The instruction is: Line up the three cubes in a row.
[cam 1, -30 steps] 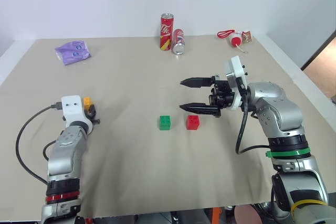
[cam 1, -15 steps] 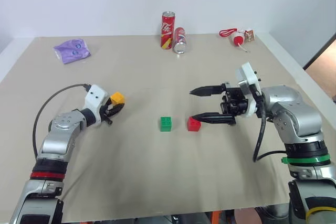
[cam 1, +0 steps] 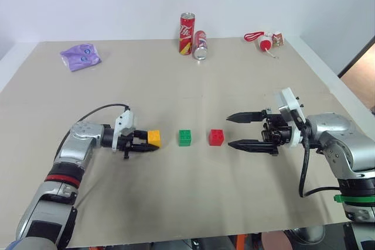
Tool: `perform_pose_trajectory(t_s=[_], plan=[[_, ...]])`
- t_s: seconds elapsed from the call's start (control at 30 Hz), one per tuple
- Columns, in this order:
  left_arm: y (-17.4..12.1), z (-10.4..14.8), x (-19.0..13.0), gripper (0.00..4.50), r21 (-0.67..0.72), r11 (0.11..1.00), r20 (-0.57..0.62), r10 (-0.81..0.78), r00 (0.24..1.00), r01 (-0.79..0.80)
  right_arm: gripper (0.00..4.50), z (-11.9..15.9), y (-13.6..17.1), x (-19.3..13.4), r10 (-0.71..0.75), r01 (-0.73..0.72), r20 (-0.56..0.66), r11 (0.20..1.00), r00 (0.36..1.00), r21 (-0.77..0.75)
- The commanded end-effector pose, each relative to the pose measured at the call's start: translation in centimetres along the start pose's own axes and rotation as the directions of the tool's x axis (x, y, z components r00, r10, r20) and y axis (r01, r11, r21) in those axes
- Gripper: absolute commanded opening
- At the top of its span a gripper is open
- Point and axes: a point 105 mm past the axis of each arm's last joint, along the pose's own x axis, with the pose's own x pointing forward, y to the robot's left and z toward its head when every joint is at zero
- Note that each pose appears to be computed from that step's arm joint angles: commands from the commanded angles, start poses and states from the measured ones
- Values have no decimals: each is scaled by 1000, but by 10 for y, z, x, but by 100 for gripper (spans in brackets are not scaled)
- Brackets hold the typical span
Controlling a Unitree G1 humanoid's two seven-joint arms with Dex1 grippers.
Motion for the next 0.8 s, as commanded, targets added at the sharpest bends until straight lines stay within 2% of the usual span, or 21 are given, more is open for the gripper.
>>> perform_pose_trajectory(t_s=[0.03, 0.17, 0.47, 0.8], plan=[[8, -5, -16, 133, 21, 1000, -55, 21, 998, -20, 415, 17, 2, -7, -25, 27, 25, 997, 999, -70], [12, -10, -16, 133, 46, 999, -81, 22, 997, -18, 415, 17, 2, -6, -28, 30, 27, 997, 999, -72], [24, 2, -1, 133, 78, 996, -35, 38, 999, -35, 415, 18, -2, -7, -39, 40, 21, 996, 999, -80], [15, -2, 14, 133, 62, 998, 0, -3, 1000, 2, 415, 19, -5, -1, -23, 26, 29, 996, 999, -88]])
